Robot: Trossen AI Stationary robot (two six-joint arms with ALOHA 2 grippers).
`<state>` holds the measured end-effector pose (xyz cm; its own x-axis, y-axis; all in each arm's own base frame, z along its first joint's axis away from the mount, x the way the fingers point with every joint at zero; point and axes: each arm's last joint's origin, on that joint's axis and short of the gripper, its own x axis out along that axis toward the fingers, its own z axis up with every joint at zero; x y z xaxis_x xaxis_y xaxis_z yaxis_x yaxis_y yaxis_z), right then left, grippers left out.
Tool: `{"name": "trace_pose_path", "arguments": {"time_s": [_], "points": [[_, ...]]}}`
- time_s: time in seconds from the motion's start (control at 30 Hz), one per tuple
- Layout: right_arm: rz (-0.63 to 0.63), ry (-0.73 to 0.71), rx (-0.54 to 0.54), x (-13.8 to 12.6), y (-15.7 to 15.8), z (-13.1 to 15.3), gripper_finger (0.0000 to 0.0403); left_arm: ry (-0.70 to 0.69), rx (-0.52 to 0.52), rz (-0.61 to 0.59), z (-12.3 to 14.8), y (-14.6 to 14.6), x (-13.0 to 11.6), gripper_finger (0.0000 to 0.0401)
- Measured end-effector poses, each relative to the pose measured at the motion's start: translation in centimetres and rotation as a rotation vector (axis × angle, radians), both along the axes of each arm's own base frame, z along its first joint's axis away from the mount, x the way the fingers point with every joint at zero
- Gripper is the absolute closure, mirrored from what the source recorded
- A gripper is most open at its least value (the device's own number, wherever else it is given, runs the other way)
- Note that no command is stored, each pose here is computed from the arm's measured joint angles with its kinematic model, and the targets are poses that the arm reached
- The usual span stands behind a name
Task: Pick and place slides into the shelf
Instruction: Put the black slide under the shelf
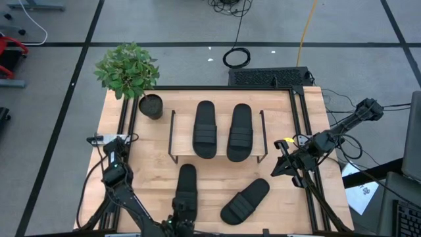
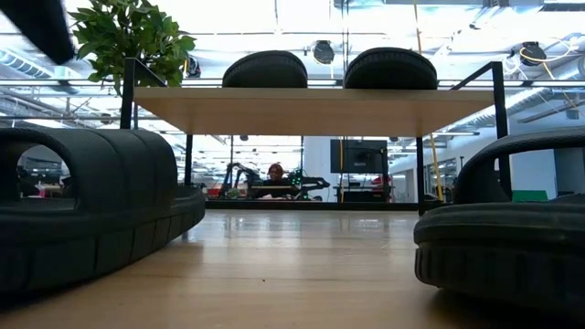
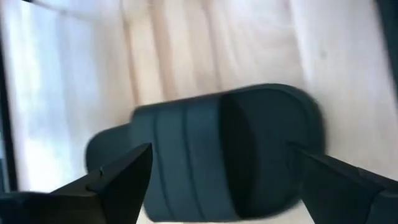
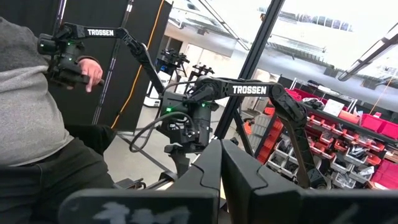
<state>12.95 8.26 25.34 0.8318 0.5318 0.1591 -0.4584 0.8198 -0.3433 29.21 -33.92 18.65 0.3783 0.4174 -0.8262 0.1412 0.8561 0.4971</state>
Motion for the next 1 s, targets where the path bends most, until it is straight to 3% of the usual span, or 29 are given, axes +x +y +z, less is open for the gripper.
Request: {"name": "trace_pose_path", "arguments": {"time_s": [0.33, 0.57, 0.73, 0.87, 1.0], "points": [[0.0, 0.006, -0.002, 0.0, 0.0, 0.0, 0.0403, 0.002, 0.032, 0.053, -0.1, 1.5, 1.2, 0.0038], [0.0, 0.008, -0.003, 0.0, 0.0, -0.1, 0.0403, 0.088, 0.113, 0.074, -2.5, 3.2, 1.0, 0.0038], [0.0, 0.007, -0.004, 0.0, 0.0, -0.1, 0.0403, 0.131, 0.095, 0.139, -3.8, 4.1, 0.9, 0.0041], [0.0, 0.007, -0.004, 0.0, 0.0, -0.1, 0.0403, 0.148, 0.068, 0.165, -3.8, 4.4, 1.2, 0.0081], [0.0, 0.007, -0.003, 0.0, 0.0, -0.1, 0.0403, 0.166, 0.072, 0.137, -3.6, 4.3, 1.4, 0.0178]]}}
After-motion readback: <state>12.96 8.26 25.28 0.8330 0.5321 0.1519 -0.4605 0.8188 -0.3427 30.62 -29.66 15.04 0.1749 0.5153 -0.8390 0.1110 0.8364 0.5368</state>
